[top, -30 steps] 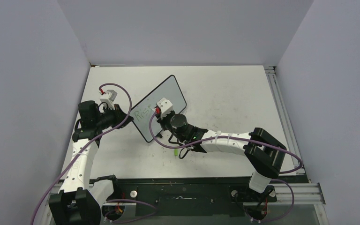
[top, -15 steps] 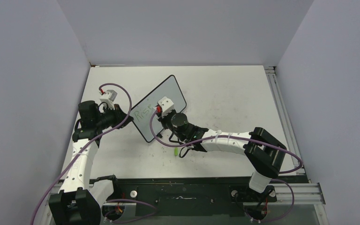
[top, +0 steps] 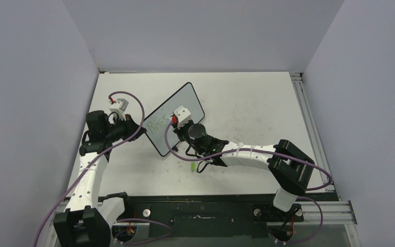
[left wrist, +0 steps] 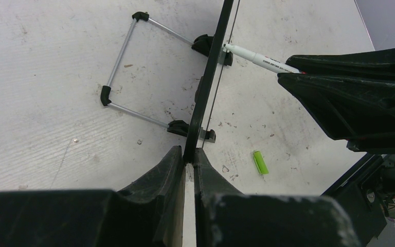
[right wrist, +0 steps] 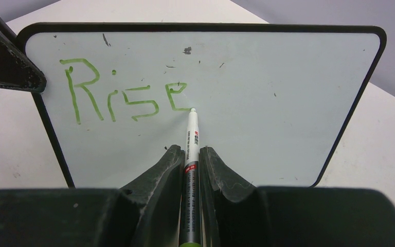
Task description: Write a sentence on the whiteboard
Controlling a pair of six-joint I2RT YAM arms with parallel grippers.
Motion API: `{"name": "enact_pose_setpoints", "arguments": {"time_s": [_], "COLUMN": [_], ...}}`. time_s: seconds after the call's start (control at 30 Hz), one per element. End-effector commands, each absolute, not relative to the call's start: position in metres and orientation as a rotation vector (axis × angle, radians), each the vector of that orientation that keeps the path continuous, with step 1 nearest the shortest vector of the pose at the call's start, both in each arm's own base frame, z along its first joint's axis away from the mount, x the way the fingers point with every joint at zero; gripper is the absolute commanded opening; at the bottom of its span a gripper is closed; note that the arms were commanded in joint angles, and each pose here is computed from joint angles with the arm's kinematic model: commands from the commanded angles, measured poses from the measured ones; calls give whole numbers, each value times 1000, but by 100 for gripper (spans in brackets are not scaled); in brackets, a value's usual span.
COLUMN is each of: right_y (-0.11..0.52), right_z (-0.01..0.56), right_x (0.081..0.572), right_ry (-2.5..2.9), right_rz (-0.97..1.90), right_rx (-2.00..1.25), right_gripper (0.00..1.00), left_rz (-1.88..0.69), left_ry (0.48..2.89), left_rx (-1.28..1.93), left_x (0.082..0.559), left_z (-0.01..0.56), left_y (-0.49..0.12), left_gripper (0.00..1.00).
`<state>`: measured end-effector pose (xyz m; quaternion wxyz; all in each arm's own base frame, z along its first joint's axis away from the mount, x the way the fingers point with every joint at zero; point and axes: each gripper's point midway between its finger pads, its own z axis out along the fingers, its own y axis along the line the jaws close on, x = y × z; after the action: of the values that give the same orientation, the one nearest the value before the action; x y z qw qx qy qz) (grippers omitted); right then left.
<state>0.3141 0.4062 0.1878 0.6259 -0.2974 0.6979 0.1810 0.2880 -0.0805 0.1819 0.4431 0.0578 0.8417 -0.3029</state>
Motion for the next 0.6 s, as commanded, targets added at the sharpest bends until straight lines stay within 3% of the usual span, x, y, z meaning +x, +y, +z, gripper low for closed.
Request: {"name": "enact_pose_setpoints", "arguments": {"time_s": [0.0,0.57], "right_y": [405,381], "right_z": [222,246], "right_x": [311,320], "right_ry": [1527,1516], "right_rz": [475,536], "right_rx": [-631,-576], "right_gripper": [5,5], "left_rz": [-732,-730], "left_ry": [2001,2004], "left_rx": [186,187], "left_x": [296,296], "left_z": [211,210], "left_y": [-80,-80], "left_gripper": [0,0]}}
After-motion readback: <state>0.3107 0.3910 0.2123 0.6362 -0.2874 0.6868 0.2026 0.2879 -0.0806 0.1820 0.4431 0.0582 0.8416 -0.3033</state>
